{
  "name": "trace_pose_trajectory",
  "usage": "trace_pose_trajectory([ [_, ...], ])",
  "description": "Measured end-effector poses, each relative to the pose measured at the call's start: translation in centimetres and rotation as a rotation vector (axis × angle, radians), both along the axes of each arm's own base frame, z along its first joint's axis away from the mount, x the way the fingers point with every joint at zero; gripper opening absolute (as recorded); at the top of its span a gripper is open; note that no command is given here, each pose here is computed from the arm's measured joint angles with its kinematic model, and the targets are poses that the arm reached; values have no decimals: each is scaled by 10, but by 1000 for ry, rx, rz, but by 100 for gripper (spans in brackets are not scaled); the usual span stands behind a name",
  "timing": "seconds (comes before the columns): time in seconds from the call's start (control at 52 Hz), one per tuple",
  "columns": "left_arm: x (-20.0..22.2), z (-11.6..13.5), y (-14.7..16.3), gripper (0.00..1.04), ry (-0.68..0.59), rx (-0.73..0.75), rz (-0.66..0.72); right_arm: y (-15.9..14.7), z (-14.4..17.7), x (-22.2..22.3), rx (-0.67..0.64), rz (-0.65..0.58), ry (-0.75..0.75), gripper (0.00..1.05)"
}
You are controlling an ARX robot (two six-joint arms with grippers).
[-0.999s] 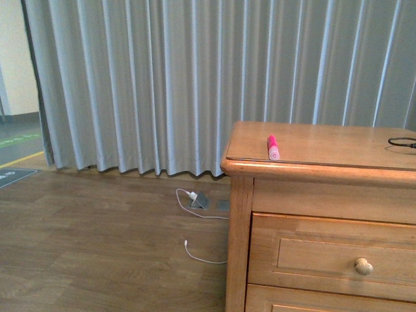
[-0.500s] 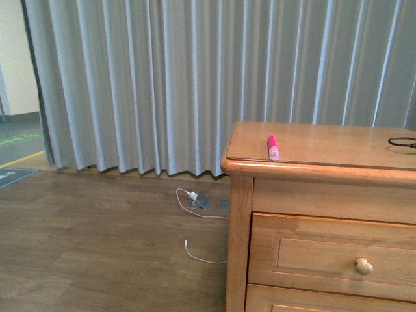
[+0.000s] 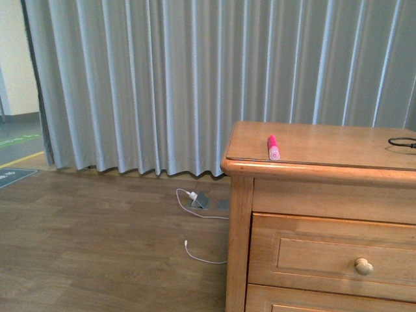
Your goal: Place pink marker in drawer with both arms
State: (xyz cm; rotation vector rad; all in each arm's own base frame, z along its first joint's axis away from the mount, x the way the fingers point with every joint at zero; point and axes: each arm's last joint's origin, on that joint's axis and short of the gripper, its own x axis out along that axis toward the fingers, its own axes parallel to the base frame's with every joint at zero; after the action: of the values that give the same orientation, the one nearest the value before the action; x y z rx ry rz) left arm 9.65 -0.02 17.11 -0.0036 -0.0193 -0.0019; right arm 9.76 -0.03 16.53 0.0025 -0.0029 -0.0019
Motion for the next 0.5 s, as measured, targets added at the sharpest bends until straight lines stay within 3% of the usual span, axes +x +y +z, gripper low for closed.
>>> trace_pose_trajectory([
  [0.134, 0, 0, 0, 99, 0, 0, 0, 0, 0, 0, 0, 0, 0, 96],
  [0.25, 0, 0, 0, 99, 0, 0, 0, 0, -7, 1, 99, -108, 203, 96],
  [0.5, 0, 0, 0, 99, 0, 0, 0, 2, -5, 14, 138, -87, 310, 96],
])
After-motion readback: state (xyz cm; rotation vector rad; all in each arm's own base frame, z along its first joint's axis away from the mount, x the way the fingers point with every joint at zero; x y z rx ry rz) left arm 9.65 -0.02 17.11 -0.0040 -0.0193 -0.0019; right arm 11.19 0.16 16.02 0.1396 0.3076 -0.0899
